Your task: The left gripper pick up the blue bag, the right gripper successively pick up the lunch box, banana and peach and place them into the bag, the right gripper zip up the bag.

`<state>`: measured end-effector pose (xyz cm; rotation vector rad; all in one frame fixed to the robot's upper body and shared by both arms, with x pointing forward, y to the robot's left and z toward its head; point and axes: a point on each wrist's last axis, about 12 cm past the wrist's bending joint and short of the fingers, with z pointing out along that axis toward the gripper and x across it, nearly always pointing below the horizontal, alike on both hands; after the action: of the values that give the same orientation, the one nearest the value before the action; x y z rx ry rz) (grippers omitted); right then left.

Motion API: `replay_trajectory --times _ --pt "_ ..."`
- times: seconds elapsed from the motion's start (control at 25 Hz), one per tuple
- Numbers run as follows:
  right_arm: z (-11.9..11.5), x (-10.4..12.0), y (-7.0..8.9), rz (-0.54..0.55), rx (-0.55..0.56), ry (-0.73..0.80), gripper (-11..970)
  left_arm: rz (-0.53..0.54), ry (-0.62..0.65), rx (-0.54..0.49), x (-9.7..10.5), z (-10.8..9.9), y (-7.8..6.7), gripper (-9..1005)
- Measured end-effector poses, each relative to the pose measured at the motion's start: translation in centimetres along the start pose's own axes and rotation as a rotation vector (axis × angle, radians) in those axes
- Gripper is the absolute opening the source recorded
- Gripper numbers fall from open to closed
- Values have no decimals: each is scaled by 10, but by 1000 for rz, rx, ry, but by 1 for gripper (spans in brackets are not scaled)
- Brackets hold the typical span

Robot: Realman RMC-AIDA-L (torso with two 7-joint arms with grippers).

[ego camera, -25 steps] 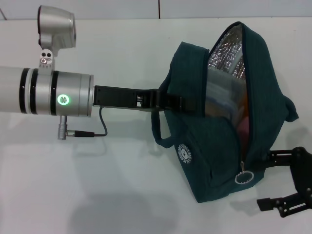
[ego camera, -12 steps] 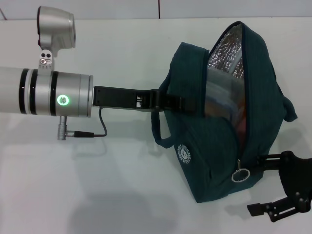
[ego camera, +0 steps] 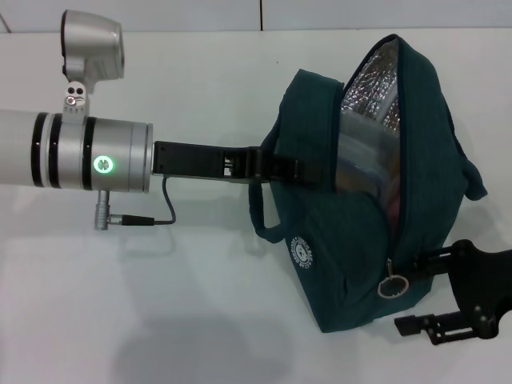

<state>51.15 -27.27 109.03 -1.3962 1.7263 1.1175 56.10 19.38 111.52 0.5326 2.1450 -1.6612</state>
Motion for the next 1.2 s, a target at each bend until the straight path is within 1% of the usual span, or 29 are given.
replay_trajectory --times 0.16,0.36,0.48,0.72,0.96,1.2 --pt "0 1 -2 3 16 7 748 0 0 0 0 0 0 34" --pt "0 0 -3 3 18 7 508 1 0 0 0 0 0 34" --pt "0 -1 -3 1 20 -1 274 2 1 0 -1 0 0 35" --pt "0 -2 -3 -3 23 -6 53 1 -12 8 -1 0 -1 35" --pt "0 -3 -4 -8 23 -6 23 -2 -21 8 0 -2 0 36" --pt "-3 -5 -4 -13 32 -16 3 18 -25 9 6 -2 2 37"
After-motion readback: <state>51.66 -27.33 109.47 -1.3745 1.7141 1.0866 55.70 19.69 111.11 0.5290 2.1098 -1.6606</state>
